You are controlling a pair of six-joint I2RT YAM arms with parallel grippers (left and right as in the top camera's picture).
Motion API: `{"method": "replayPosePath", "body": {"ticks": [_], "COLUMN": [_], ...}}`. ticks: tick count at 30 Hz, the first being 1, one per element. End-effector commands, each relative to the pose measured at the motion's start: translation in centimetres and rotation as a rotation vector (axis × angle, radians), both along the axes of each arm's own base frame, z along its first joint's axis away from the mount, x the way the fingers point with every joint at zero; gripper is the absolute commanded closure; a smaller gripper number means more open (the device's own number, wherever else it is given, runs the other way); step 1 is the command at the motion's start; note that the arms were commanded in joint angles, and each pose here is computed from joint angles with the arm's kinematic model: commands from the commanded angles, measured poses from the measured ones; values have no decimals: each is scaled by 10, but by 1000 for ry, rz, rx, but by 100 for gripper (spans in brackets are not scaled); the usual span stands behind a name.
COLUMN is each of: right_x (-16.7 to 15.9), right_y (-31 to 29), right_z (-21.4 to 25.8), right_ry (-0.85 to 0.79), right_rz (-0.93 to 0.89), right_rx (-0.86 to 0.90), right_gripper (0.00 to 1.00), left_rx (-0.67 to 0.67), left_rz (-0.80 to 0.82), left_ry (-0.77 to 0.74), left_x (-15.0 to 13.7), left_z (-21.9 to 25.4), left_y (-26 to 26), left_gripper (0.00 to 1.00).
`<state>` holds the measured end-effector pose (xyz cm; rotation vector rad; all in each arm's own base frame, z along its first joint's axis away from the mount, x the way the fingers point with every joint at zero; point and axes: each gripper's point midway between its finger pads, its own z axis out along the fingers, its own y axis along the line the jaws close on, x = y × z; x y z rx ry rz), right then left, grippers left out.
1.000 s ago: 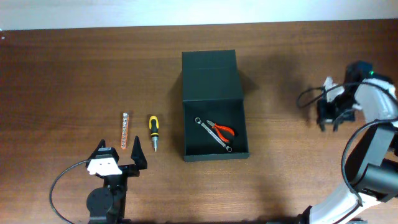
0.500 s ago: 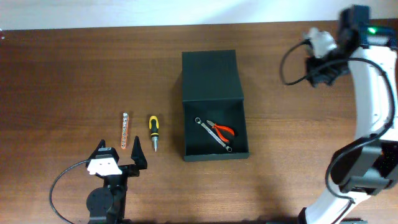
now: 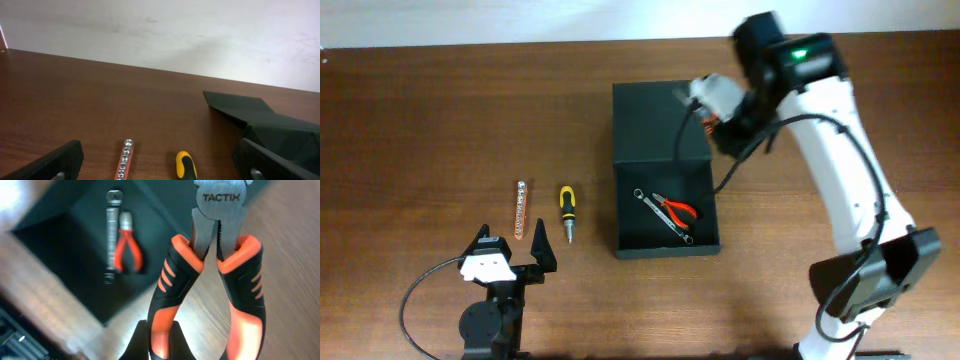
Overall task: Pack container
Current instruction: 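Lift the orange pliers and carry them left over the box, then lower the orange pliers into the box and open the right gripper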
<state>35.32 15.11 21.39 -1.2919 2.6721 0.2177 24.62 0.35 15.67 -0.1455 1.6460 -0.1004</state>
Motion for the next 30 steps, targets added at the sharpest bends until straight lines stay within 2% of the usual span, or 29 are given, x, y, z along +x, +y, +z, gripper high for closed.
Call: {"method": "replayPosePath", "body": {"ticks": [1, 8, 21, 30], "right_x": [-18, -44, -57, -72], "right_y": [32, 67, 65, 65], "right_z": [8, -15, -102, -131], "right_ry": [-6, 55, 170, 228], "right_rz": [111, 176, 118, 110], "right_rx": [24, 9, -15, 7], "right_gripper": [96, 96, 96, 96], "left_rx": [15, 15, 15, 15], "left_rz": [-12, -12, -12, -12], "left_ry": [6, 6, 6, 6], "left_x": [0, 0, 0, 0], "left_z": [-2, -2, -2, -2], "left_y": [-2, -2, -2, -2], "left_gripper": [1, 1, 1, 1]}}
